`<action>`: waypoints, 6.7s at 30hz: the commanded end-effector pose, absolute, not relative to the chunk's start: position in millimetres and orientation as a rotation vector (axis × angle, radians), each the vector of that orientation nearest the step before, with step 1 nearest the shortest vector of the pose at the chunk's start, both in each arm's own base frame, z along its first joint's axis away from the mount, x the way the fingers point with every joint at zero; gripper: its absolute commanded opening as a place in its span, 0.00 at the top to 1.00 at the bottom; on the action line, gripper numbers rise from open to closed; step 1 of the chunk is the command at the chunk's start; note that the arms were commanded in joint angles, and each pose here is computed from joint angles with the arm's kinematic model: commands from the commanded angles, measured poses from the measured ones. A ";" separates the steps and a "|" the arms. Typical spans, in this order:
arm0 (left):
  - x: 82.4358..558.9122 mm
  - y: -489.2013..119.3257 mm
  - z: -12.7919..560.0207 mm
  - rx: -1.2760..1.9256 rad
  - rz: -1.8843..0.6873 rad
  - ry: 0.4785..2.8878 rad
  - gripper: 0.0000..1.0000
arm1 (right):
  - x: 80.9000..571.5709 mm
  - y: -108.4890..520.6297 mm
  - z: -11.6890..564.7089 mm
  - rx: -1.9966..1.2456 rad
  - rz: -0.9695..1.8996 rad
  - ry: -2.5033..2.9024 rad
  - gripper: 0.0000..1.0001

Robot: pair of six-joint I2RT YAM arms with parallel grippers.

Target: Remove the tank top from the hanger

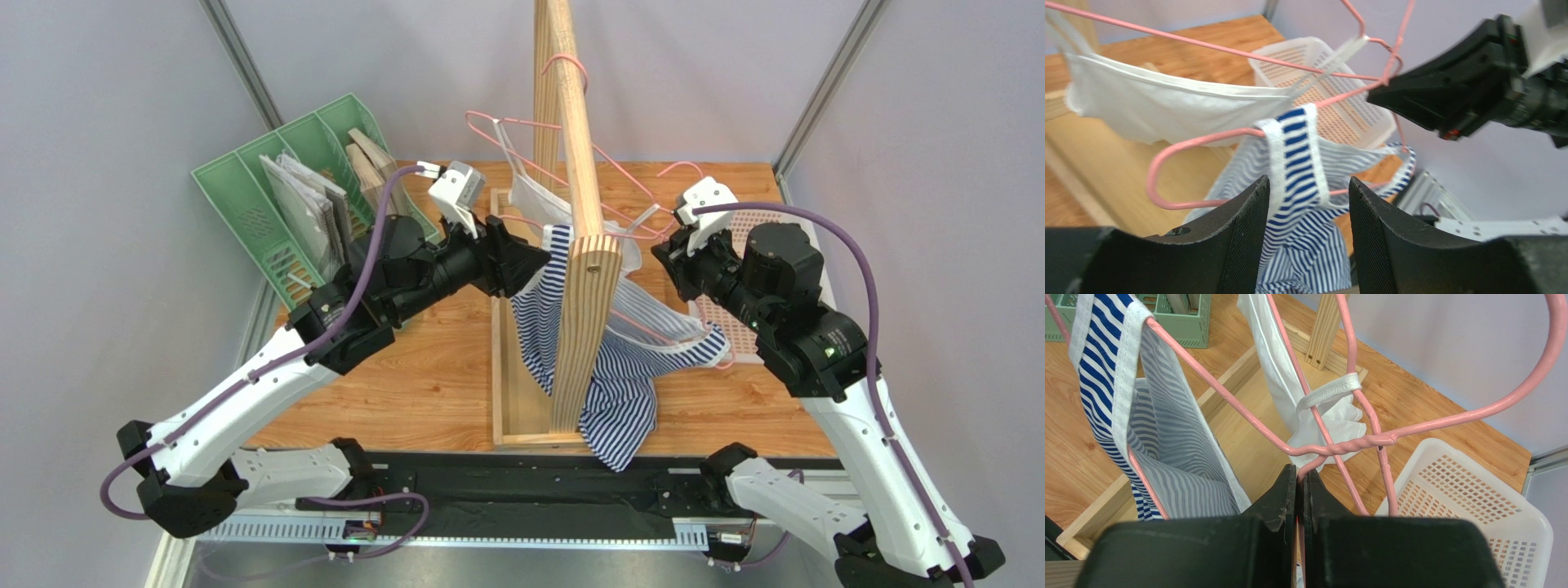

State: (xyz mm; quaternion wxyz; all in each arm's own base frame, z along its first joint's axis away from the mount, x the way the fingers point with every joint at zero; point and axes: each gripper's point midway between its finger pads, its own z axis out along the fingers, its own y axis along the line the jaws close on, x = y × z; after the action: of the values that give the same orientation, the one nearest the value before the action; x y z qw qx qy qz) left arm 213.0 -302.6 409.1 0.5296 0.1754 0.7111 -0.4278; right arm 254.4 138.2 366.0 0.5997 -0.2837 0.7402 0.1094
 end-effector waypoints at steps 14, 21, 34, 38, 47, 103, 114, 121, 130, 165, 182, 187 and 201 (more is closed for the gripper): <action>248.3 -312.1 402.9 0.338 -0.752 1.712 0.40 | 245.6 141.0 387.8 -0.600 0.319 1.681 1.00; 248.8 -319.1 401.8 0.344 -0.728 1.718 0.41 | 243.7 142.4 386.7 -0.605 0.327 1.685 1.00; 249.9 -323.2 394.4 0.347 -0.714 1.738 0.66 | 239.1 137.4 389.0 -0.606 0.309 1.675 1.00; 250.2 -326.9 394.6 0.353 -0.722 1.742 0.93 | 237.9 136.4 388.5 -0.607 0.306 1.676 1.00; 240.9 -308.6 419.1 0.370 -0.711 1.705 1.00 | 238.3 126.3 378.2 -0.613 0.241 1.698 1.00; 121.3 -193.6 473.6 0.787 -0.786 1.505 0.12 | 218.6 162.7 395.9 -1.053 0.273 1.409 1.00; 139.8 -289.8 435.5 1.167 -1.017 1.555 0.14 | 202.6 164.6 388.9 -1.116 0.329 1.434 1.00; 151.6 -318.2 414.8 1.217 -1.075 1.615 0.19 | 200.4 168.7 385.7 -1.130 0.358 1.432 1.00; 155.7 -319.3 386.8 1.198 -1.070 1.680 0.29 | 195.5 171.7 395.6 -1.132 0.380 1.390 1.00; 180.2 -317.0 379.6 0.960 -1.110 1.628 1.00 | 208.0 107.3 385.4 -0.122 0.449 1.830 0.09; 173.5 -313.4 381.8 0.981 -1.137 1.605 1.00 | 182.5 93.6 232.8 0.246 0.625 1.860 0.03; 170.9 -315.5 382.2 0.990 -1.160 1.605 1.00 | 195.6 107.2 239.6 0.224 0.703 1.752 0.17; 171.2 -310.9 379.5 0.984 -1.135 1.638 1.00 | 200.9 110.4 206.3 0.297 0.678 1.875 0.80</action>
State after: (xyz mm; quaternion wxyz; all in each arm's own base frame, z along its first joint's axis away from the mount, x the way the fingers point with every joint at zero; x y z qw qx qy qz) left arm 171.1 -314.0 356.8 0.4140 0.3989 0.6815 -0.4528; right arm 204.2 108.5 195.3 0.5291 0.1100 0.8003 0.2599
